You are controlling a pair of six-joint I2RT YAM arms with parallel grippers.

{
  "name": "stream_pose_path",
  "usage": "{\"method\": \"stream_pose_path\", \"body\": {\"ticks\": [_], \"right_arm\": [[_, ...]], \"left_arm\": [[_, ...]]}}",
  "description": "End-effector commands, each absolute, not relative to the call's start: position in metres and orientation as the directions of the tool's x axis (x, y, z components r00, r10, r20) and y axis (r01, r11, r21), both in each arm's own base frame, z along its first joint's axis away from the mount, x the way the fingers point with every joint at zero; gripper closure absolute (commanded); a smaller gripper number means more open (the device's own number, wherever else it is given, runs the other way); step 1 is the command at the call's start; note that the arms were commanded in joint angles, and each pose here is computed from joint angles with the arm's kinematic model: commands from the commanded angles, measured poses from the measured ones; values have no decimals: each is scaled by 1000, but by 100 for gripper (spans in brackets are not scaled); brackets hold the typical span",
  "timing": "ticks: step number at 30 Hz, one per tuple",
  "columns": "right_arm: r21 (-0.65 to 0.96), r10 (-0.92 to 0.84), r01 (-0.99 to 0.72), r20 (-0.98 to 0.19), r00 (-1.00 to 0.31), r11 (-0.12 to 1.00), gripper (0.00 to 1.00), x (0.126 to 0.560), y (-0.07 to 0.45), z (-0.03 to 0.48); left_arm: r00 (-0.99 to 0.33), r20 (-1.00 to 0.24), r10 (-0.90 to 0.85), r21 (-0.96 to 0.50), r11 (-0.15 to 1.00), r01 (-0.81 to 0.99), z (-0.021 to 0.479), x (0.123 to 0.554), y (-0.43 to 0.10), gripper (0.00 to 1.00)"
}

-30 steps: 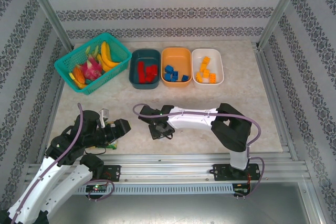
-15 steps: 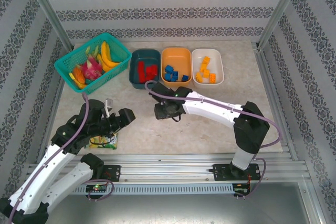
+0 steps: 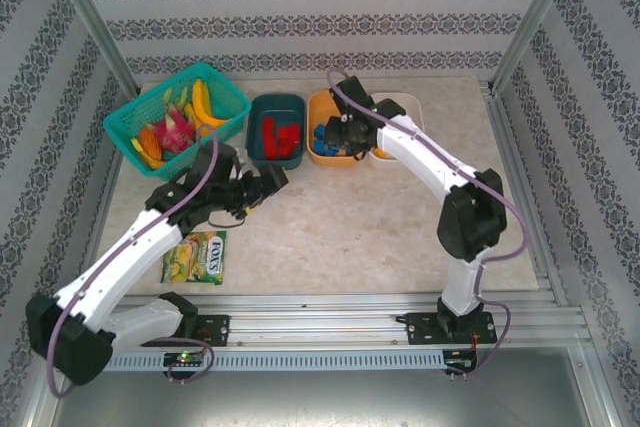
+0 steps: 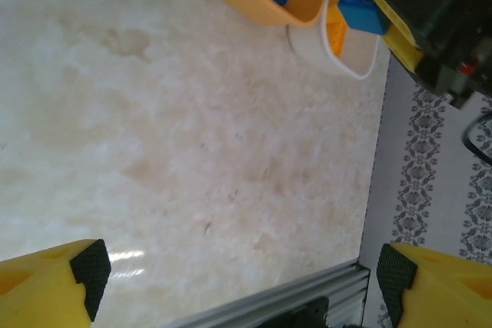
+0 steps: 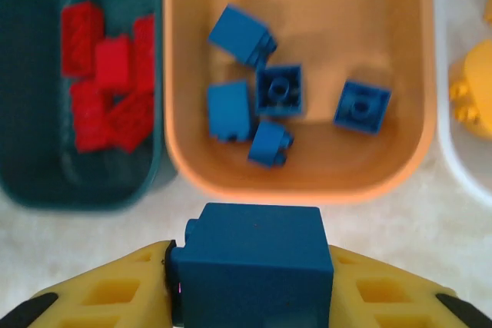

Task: Sort the legos into containers by color

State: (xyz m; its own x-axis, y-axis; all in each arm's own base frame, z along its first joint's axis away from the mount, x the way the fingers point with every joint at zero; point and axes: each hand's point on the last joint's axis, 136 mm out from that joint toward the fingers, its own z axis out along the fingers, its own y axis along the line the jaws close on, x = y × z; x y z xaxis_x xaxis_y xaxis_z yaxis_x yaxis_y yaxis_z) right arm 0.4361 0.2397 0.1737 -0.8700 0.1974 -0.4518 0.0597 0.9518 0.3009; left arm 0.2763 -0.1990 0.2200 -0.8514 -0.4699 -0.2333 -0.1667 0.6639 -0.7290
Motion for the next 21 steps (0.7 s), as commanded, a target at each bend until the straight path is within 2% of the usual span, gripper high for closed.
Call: {"method": "stream_pose_path", "body": {"ticks": [1, 10, 15, 21], "right_arm": [[319, 259, 122, -434, -863, 940, 77, 468, 238, 165], [317, 420, 307, -398, -816, 897, 76, 539, 225, 124], [357, 508, 393, -330, -795, 847, 76, 561, 217, 90], [382, 525, 408, -281, -803, 829, 72, 572, 221, 70]], "left_arm": [[-840, -312, -445, -763, 644, -58, 241, 315, -222, 8], [-839, -331, -432, -757, 652, -37, 239, 394, -243, 8], [-841, -334, -427, -760, 649, -28, 234, 431, -250, 8], [-849, -339, -405, -753, 658, -13, 234, 452, -258, 8]]}}
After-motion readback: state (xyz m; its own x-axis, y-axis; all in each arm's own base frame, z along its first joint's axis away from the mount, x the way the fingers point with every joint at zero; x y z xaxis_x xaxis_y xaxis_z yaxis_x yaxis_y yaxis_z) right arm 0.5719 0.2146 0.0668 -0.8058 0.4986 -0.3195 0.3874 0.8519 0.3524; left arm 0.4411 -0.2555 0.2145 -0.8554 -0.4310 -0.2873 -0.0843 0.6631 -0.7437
